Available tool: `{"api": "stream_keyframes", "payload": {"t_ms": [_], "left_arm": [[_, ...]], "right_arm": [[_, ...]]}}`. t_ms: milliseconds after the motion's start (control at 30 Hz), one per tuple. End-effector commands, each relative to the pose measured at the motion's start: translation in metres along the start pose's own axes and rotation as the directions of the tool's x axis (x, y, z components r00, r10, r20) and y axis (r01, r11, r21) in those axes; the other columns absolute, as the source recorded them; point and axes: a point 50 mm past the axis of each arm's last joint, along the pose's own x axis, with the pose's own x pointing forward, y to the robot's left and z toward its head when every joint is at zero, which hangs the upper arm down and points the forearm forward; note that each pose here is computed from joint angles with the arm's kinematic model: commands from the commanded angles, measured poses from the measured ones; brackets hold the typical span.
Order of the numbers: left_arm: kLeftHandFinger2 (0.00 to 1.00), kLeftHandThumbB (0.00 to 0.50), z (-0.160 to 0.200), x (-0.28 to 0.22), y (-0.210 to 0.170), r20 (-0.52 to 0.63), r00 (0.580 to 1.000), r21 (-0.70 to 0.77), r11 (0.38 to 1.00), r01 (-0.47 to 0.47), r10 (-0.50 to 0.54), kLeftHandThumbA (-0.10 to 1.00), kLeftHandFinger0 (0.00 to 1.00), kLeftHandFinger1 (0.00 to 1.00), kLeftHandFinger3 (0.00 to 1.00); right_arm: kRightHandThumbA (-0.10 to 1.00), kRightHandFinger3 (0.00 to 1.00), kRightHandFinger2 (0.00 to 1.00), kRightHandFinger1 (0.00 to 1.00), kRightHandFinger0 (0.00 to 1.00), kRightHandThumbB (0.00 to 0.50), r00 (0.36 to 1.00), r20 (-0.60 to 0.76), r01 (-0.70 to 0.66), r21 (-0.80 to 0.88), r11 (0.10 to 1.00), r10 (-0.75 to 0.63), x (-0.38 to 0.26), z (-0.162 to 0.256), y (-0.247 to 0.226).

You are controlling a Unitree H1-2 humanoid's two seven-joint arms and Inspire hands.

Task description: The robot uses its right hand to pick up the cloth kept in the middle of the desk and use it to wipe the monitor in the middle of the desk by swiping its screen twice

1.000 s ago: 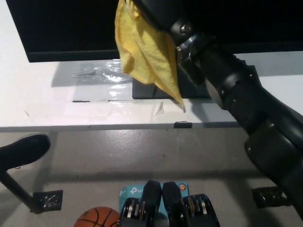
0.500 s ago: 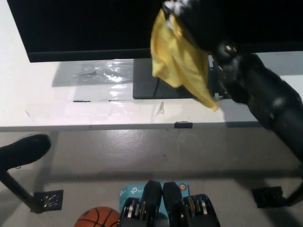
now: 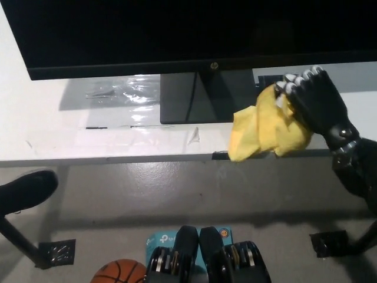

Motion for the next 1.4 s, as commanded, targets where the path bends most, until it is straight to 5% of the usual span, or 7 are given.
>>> {"api": "stream_keyframes", "payload": {"t_ms": [0,467,567,633,667,867,1367], "left_arm": [[0.86,0.140,-0.003,-0.008,0.009,0.009,1.000,0.003,1.000,-0.027,0.027,0.78,0.78,0.73,1.00],[0.88,0.154,-0.009,-0.012,0.010,0.000,0.999,-0.013,0.999,-0.034,0.034,0.78,0.80,0.75,1.00],[0.91,0.135,-0.005,-0.015,0.009,-0.005,0.999,0.000,1.000,-0.031,0.031,0.78,0.83,0.78,1.00],[0.91,0.124,-0.006,-0.013,0.009,-0.009,1.000,0.006,1.000,-0.028,0.028,0.78,0.86,0.79,1.00],[0.91,0.117,-0.005,-0.013,0.009,-0.006,0.999,0.003,0.999,-0.033,0.033,0.78,0.86,0.78,1.00],[0.88,0.138,-0.008,-0.011,0.008,-0.005,0.999,-0.016,0.999,-0.034,0.034,0.76,0.80,0.75,1.00],[0.86,0.085,-0.005,-0.010,0.013,-0.001,0.999,-0.017,0.999,-0.037,0.037,0.68,0.83,0.77,1.00]], "right_arm": [[-0.10,0.49,0.43,0.00,0.00,0.050,0.999,-0.041,0.000,-0.087,0.996,-0.003,-0.002,-0.014,0.003],[-0.10,0.18,0.38,0.06,0.00,0.142,0.892,-0.383,-0.278,-0.047,0.959,0.240,-0.012,-0.033,0.025],[-0.10,0.35,0.60,0.25,0.00,0.007,0.838,-0.430,-0.353,0.041,0.935,0.336,-0.007,-0.026,0.029],[0.19,1.00,0.84,0.64,0.50,0.000,0.780,-0.462,-0.410,0.136,0.902,0.423,0.001,-0.017,0.026],[0.49,1.00,1.00,1.00,0.95,0.047,0.726,-0.467,-0.458,0.221,0.861,0.505,0.008,-0.011,0.021],[0.99,1.00,1.00,1.00,1.00,0.487,0.715,-0.411,-0.453,0.342,0.823,0.565,0.020,0.020,-0.014],[1.00,1.00,1.00,1.00,1.00,0.500,0.688,-0.384,-0.438,0.457,0.774,0.616,0.033,0.012,-0.064]]}}
